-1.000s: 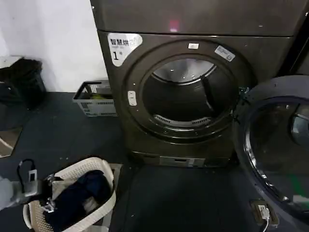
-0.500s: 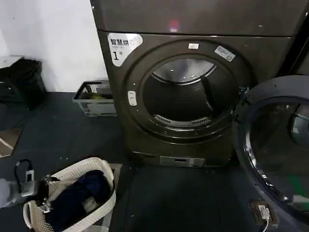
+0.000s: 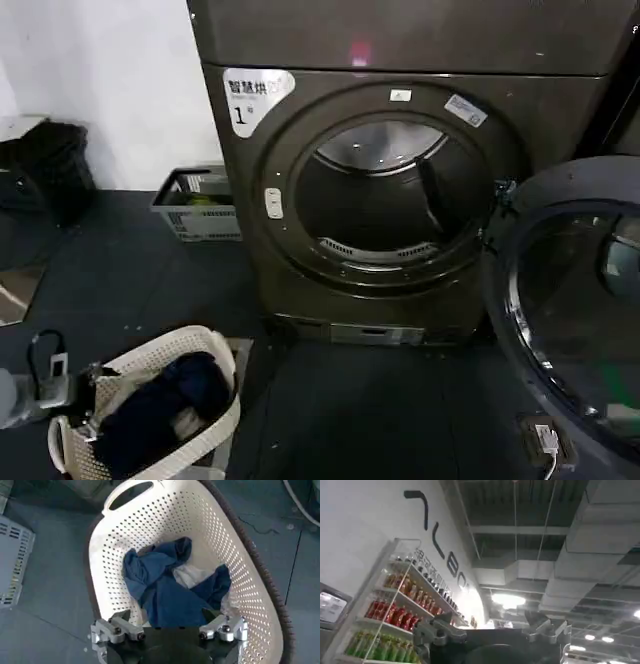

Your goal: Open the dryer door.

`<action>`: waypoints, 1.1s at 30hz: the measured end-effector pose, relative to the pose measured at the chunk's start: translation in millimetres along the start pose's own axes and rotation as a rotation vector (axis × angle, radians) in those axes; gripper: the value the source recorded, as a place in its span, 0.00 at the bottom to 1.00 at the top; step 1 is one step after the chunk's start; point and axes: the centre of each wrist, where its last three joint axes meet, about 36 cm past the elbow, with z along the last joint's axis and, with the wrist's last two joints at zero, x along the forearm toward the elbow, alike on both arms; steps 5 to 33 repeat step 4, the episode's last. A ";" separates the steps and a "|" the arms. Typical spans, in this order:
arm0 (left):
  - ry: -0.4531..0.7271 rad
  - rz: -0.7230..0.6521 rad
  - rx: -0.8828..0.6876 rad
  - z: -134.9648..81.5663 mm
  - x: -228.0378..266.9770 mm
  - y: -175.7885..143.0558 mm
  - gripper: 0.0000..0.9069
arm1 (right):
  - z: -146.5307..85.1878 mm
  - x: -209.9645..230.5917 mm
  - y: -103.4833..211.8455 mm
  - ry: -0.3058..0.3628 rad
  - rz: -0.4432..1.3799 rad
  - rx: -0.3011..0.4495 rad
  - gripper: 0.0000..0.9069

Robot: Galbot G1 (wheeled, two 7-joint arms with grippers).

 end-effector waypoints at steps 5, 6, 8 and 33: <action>0.013 0.012 -0.033 2.5 0.6 -1.3 1.00 | -0.6 0.1 -1.7 0.002 0.003 0.003 1.00; 0.013 0.012 -0.033 2.5 0.6 -1.3 1.00 | -0.6 0.1 -1.7 0.002 0.003 0.003 1.00; 0.013 0.012 -0.033 2.5 0.6 -1.3 1.00 | -0.6 0.1 -1.7 0.002 0.003 0.003 1.00; 0.013 0.012 -0.033 2.5 0.6 -1.3 1.00 | -0.6 0.1 -1.7 0.002 0.003 0.003 1.00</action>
